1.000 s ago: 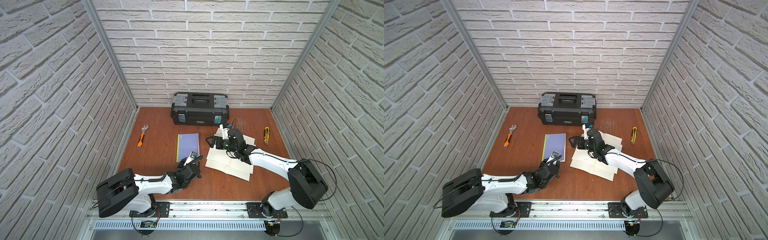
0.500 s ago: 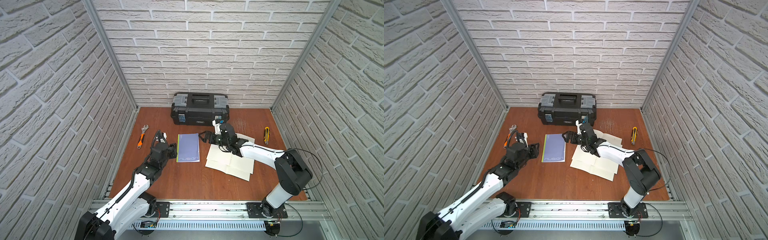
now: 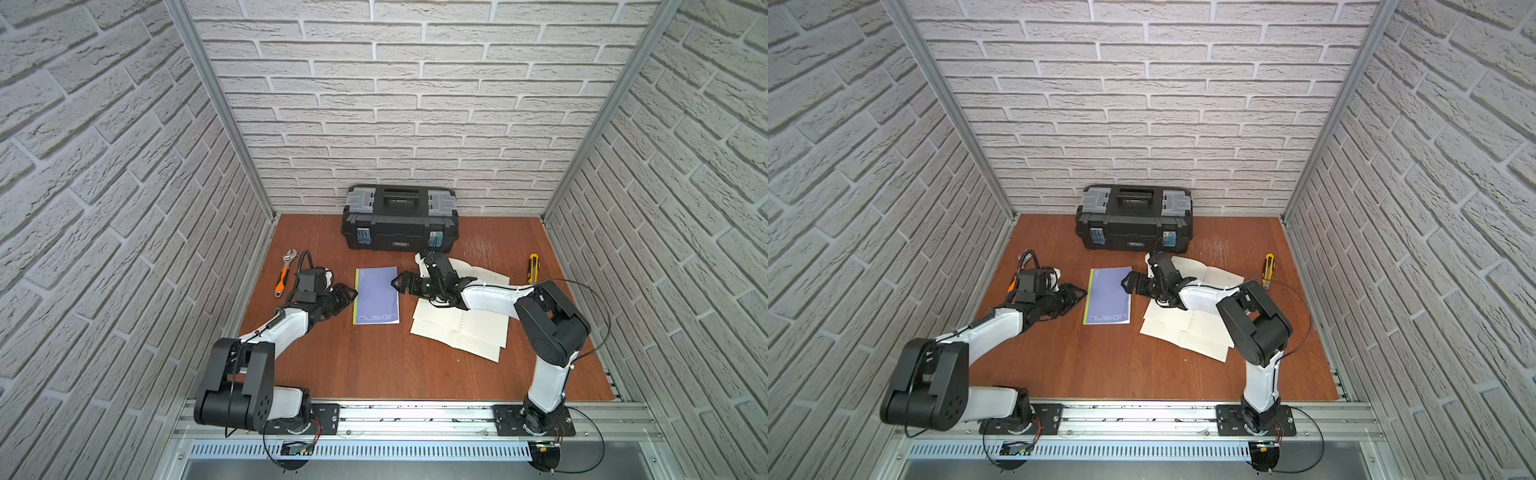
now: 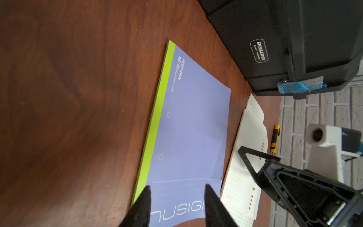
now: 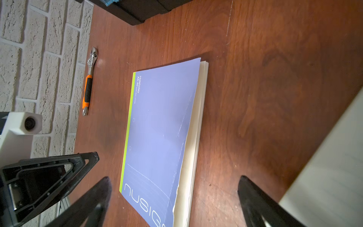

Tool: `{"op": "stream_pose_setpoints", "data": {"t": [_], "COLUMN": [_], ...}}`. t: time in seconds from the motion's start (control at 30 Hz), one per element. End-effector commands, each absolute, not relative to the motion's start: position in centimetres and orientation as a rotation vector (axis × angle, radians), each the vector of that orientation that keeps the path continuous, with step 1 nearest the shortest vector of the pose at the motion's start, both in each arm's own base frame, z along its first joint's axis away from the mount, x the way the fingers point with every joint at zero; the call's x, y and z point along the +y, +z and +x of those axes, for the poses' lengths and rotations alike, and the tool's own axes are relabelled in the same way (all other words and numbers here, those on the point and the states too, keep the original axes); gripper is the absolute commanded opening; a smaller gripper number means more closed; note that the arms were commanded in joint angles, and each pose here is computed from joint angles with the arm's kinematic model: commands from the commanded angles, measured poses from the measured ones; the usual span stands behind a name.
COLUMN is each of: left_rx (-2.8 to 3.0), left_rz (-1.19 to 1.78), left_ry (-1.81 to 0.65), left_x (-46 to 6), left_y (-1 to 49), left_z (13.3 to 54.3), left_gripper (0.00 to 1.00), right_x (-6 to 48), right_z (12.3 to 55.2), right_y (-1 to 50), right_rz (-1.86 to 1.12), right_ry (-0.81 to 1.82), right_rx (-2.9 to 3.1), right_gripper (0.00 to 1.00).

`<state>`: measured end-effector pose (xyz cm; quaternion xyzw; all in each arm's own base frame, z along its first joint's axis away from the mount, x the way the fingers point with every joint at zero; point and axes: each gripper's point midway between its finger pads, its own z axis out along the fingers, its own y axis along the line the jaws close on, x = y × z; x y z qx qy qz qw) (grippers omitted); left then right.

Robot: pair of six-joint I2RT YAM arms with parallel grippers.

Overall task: Close the notebook
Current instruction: Move the notebook to the center of the board.

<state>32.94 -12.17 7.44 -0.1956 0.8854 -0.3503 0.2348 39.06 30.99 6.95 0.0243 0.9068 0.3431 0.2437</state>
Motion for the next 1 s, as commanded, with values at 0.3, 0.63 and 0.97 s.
{"op": "stream_pose_setpoints", "data": {"t": [0.3,0.63,0.97], "left_rx": [2.417,2.437,2.427], "left_rz": [-0.531,-0.565,-0.627], "left_ry": [-0.929,-0.947,-0.9], "left_x": [-11.6,-11.9,-10.8], "left_y": [6.4,4.0,2.9], "left_z": [35.7,36.3,36.4], "left_gripper": [0.45,0.45,0.45], "right_x": [35.2,35.4,38.3], "right_z": [38.7,38.4,39.5], "right_y": [5.5,4.0,4.2], "right_rz": [0.008,0.011,-0.049], "right_ry": [1.014,1.016,1.108], "right_rx": [2.508,2.536,2.495], "right_gripper": [0.99,0.99,0.99]}}
